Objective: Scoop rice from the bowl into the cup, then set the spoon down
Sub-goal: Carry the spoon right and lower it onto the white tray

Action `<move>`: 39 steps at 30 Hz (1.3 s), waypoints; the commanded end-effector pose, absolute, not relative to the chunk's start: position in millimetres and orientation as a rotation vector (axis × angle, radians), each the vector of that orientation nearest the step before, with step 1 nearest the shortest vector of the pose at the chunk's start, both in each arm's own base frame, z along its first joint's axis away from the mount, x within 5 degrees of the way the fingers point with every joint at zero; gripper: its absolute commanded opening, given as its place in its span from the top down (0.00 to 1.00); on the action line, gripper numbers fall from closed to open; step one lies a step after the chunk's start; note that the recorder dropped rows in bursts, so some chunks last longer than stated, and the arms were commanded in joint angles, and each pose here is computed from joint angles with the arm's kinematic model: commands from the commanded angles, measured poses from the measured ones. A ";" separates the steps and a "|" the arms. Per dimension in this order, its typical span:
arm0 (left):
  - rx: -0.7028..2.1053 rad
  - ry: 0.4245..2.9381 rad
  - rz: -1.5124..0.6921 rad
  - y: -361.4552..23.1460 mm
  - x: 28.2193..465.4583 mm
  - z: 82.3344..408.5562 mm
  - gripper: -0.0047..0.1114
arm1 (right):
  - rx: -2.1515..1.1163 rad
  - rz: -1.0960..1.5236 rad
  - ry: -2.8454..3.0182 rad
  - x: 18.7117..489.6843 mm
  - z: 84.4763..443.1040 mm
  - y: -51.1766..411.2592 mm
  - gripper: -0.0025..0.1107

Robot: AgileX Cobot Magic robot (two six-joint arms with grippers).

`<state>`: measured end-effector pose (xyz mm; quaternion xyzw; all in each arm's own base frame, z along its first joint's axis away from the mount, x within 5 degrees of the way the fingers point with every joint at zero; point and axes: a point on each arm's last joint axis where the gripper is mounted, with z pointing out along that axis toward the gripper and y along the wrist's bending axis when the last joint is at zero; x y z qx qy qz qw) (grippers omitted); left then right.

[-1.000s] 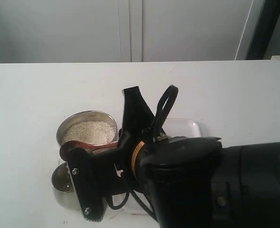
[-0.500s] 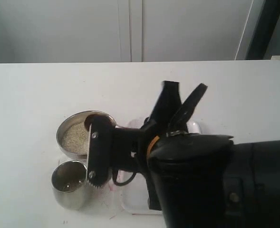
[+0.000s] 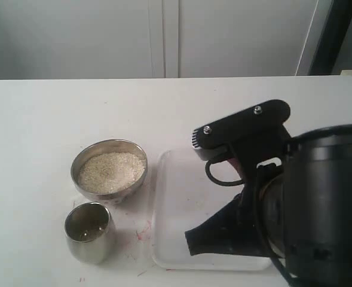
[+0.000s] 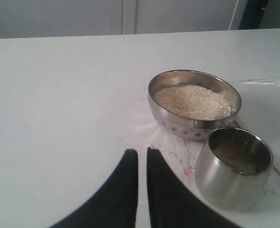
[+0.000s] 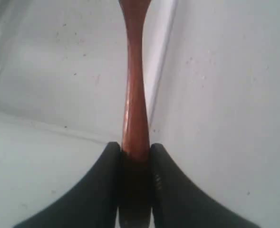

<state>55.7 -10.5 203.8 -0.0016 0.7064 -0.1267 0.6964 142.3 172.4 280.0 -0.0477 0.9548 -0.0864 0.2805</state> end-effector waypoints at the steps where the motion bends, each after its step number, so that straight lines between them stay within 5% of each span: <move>1: -0.003 1.566 -0.294 -10.8 55.4 206.4 0.84 | 0.014 -0.172 2.596 142.9 269.8 181.0 0.98; 19: -0.003 1.566 -0.294 -10.8 55.4 206.4 0.84 | 0.044 -0.037 2.601 219.2 225.8 181.4 0.98; 39: -0.003 1.566 -0.294 -10.8 55.4 206.4 0.84 | -0.080 -0.103 2.713 238.8 157.9 200.1 0.98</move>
